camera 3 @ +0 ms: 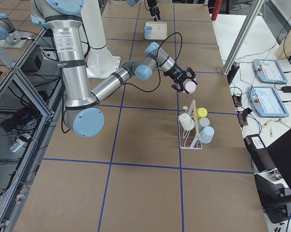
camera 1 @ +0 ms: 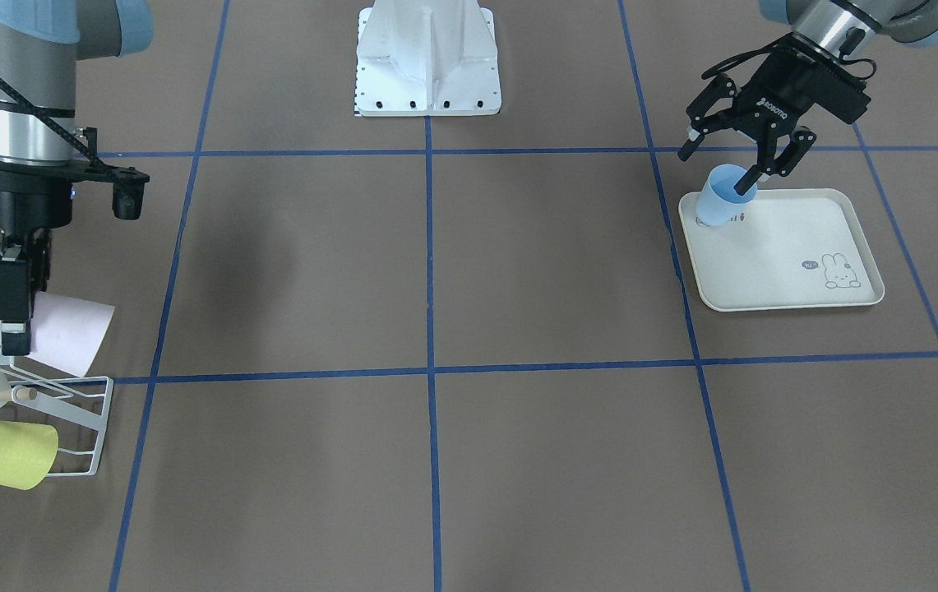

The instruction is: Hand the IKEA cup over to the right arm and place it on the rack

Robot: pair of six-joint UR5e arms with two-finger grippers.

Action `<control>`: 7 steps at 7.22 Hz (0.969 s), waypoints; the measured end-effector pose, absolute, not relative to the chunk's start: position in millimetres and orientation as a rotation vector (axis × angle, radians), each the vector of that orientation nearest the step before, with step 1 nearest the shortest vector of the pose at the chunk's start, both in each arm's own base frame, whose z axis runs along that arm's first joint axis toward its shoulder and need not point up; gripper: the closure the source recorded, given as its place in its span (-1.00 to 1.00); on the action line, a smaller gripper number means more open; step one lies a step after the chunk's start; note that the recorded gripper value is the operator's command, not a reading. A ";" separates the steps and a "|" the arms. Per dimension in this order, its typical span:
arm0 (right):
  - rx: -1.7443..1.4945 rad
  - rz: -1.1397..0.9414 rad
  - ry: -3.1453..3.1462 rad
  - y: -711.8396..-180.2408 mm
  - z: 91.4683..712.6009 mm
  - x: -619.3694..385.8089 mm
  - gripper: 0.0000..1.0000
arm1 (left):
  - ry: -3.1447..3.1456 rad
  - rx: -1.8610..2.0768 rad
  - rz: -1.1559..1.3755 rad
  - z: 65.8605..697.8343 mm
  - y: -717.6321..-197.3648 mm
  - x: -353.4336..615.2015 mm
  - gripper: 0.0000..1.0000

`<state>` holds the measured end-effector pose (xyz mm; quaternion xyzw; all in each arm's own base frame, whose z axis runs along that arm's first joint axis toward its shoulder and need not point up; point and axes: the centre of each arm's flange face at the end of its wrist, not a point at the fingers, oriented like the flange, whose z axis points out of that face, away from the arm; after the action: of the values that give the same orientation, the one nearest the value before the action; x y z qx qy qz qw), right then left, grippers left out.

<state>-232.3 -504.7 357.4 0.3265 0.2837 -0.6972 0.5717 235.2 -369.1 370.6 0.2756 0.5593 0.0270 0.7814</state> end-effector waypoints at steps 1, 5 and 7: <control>0.707 -1.672 0.722 -501.8 371.9 -224.1 1.00 | 1.210 0.596 0.057 369.7 -369.2 235.3 -1.00; 0.590 -1.696 0.791 -500.9 409.7 -218.5 1.00 | 1.214 0.597 0.057 368.1 -369.4 235.9 -1.00; 0.582 -1.687 0.796 -500.4 415.3 -224.6 1.00 | 1.215 0.598 0.057 367.2 -369.4 236.0 -1.00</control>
<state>-224.6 -500.4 415.3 0.2468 0.3377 -0.7156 0.5595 236.0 -369.4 367.2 0.2765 0.5622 0.0263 0.7790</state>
